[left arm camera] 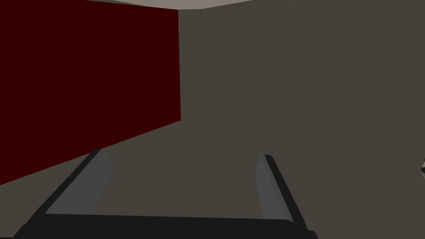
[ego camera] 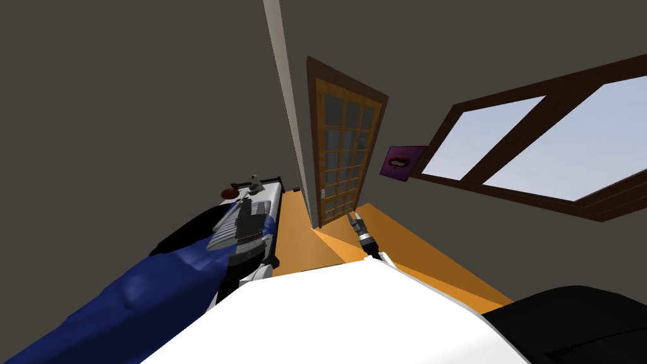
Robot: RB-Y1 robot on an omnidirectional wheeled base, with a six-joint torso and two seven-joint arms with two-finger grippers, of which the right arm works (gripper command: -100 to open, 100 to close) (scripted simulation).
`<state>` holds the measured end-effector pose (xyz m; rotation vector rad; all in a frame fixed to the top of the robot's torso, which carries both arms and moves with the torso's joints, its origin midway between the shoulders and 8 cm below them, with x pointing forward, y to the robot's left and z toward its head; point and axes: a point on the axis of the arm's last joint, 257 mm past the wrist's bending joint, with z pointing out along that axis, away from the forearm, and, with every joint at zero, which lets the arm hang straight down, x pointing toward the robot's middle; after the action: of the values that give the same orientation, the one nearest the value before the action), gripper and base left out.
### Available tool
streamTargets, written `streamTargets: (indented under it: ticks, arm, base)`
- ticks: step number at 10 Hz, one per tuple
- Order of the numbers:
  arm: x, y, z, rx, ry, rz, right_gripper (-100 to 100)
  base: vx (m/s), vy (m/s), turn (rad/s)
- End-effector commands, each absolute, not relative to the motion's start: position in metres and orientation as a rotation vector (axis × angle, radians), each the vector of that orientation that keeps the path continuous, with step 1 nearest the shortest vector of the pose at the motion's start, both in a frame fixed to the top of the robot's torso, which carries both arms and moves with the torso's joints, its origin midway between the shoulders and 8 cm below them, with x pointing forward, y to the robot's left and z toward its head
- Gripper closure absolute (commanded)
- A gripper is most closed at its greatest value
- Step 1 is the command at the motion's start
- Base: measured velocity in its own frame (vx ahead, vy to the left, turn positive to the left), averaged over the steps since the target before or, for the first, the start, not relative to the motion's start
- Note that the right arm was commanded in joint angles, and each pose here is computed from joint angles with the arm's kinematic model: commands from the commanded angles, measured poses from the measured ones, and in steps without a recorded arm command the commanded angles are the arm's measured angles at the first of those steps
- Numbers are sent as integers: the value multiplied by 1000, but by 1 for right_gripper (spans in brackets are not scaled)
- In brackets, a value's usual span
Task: Pull the door open
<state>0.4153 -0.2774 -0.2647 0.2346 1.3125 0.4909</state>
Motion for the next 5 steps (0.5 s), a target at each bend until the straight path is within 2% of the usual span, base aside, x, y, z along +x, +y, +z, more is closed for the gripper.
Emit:
streamTargets:
  ticks: [1, 5]
  arm:
    - [414, -277, -274, 209, 1331, 465, -100]
    - [412, -274, -295, 151, 1375, 409, -100]
  base:
    - [107, -2, 51]
    - [98, -7, 41]
